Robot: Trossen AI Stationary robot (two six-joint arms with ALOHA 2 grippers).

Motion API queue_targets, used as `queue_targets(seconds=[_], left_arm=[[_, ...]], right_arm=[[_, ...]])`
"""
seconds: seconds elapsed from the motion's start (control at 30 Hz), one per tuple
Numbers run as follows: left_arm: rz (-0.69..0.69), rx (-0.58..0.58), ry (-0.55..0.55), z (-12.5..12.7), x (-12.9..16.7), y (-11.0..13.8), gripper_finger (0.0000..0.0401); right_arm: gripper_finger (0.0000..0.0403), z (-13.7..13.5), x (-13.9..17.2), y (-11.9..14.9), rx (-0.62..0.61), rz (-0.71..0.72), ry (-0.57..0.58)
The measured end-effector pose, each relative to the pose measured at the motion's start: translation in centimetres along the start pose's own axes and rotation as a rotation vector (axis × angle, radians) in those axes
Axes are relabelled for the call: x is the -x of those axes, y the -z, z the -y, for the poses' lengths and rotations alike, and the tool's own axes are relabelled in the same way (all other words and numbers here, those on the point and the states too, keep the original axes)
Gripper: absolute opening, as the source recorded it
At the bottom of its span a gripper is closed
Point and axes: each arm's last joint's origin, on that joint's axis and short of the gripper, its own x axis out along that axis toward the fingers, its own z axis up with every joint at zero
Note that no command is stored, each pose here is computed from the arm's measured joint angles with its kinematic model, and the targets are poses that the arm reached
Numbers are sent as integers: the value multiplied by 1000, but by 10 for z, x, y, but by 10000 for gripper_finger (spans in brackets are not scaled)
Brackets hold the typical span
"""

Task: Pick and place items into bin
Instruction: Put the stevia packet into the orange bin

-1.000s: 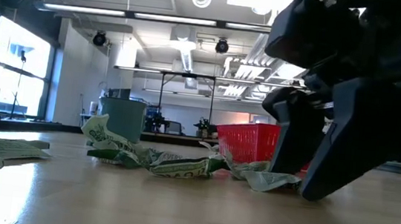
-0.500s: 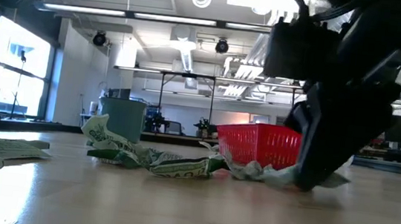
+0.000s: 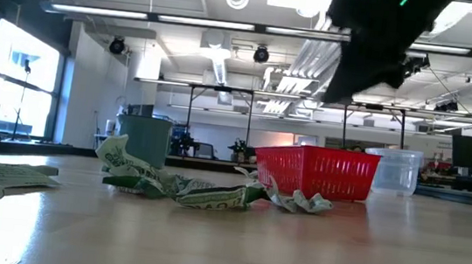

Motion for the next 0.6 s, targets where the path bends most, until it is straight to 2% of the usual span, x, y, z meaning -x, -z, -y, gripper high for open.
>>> queue_targets(seconds=[0.1,0.17,0.3,0.43,0.6], left_arm=[[10,12,-10,1,-3,-2,266],[-6,32,-41,2,-10,-5,266],[-93,86,-37,13,-28,-7,266],[-130,119,51,31,-50,-6,266],[-151,160,-17,37,-77,-8,266]], right_arm=[[49,14,-25,-7,-18,-161,-110],[86,16,-36,-5,-1,-236,-140],[174,15,-41,-2,2,-282,-173],[259,9,-33,5,55,-270,-148],[323,9,-22,15,117,-291,-64]])
